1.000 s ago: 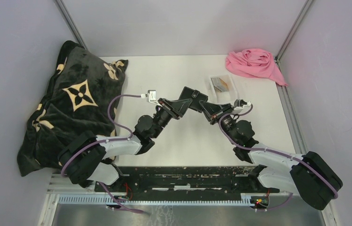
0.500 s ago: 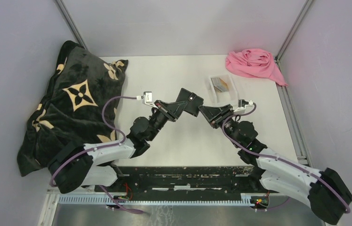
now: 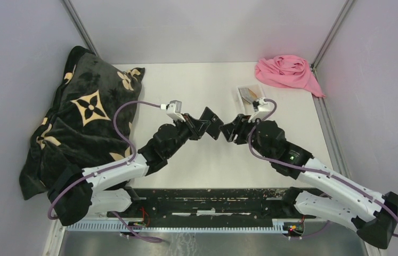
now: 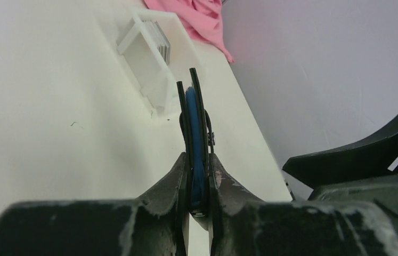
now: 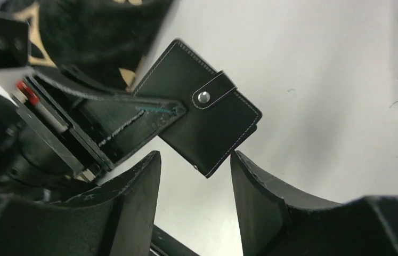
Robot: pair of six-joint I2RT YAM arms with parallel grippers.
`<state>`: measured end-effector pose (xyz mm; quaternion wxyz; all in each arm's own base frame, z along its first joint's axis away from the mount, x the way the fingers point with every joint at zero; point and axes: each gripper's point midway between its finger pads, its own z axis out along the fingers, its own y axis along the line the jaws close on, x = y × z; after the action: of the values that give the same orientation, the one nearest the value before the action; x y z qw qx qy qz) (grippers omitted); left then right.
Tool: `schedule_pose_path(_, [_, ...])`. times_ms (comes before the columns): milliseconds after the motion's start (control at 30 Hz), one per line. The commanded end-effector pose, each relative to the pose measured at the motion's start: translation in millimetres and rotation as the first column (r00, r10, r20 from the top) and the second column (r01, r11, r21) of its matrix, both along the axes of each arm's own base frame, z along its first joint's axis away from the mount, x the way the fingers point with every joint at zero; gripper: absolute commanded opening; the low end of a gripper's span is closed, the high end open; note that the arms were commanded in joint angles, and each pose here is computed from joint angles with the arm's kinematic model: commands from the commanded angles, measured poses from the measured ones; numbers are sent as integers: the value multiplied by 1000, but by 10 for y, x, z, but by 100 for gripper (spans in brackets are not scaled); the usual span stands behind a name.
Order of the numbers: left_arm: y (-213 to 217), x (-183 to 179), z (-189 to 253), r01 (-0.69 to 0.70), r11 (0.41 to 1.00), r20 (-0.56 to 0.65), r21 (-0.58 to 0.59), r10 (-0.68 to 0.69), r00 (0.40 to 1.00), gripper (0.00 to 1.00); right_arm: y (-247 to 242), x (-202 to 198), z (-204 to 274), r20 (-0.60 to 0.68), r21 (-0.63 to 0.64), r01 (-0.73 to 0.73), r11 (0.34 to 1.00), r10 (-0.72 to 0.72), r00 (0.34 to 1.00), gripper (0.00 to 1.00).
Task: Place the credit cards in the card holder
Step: Open the card holder.
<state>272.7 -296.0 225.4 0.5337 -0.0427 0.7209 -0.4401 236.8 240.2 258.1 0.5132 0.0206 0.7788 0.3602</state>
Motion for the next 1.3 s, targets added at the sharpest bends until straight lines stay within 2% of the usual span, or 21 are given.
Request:
schedule_pose_path(0, [-139, 23, 145, 61, 994, 10, 88, -62, 998, 3, -17, 6, -176, 38, -322, -22, 946, 36, 999, 57])
schedule_pose_path(167, [-291, 11, 122, 132, 981, -34, 140, -128, 991, 3, 40, 58, -225, 67, -448, 1, 894, 32, 997, 57])
schedule_pose_path(400, [-392, -54, 21, 202, 963, -88, 180, -189, 978, 3, -53, 127, -171, 101, -509, 46, 860, 6, 995, 57])
schedule_pose_path(1267, [-430, -221, 127, 288, 941, -125, 179, -269, 955, 3, 164, 175, -478, 65, -564, -29, 825, 80, 995, 58])
